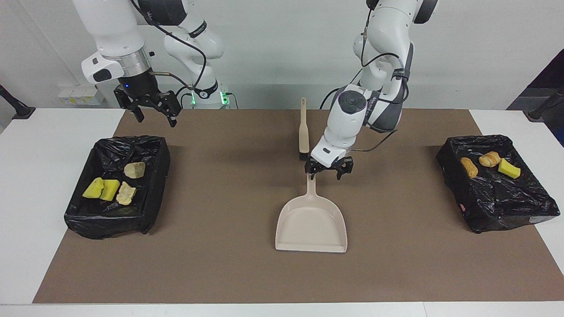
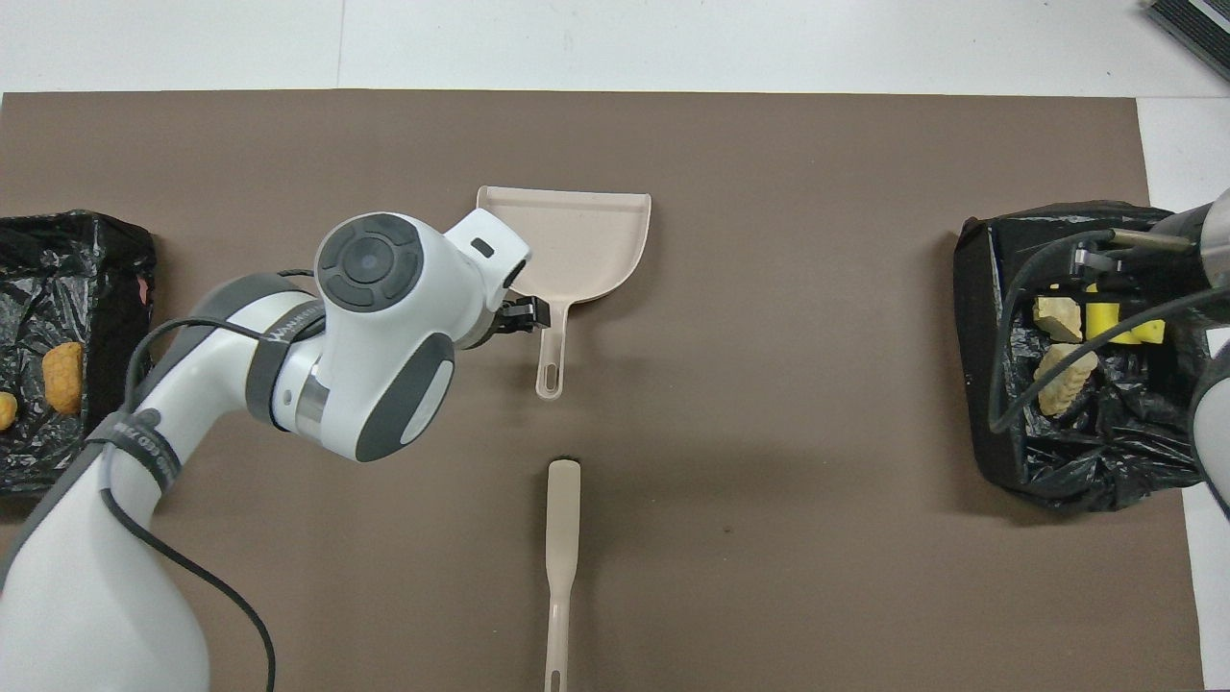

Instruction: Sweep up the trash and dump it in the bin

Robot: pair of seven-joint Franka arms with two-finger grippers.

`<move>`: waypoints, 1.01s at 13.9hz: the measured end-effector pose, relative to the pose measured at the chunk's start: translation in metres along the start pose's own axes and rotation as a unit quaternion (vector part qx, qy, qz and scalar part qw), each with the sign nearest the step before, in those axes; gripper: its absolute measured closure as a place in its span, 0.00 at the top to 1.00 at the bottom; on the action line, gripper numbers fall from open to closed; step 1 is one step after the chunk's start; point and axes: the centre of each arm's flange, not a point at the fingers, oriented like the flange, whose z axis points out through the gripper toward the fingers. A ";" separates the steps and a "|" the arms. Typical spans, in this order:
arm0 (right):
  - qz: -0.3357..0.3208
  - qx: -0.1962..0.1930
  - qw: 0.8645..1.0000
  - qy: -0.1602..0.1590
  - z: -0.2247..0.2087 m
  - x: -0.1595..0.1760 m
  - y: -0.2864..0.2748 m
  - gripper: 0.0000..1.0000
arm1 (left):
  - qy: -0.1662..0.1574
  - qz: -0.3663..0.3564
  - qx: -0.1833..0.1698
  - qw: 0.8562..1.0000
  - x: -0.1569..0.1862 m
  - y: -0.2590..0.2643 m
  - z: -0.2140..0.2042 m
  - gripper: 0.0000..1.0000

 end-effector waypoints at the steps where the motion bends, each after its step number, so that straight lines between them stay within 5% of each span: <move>1: 0.000 0.000 1.000 0.000 0.000 0.000 0.000 1.00 | 0.003 -0.003 0.002 1.000 0.007 -0.016 -0.010 1.00; 7: 0.000 0.000 1.000 0.001 -0.001 0.000 0.000 1.00 | -0.041 0.040 0.038 0.998 0.021 -0.134 -0.089 1.00; 14: 0.000 0.000 1.000 0.001 -0.001 0.000 0.000 1.00 | -0.085 0.036 0.056 0.994 -0.002 -0.190 -0.203 1.00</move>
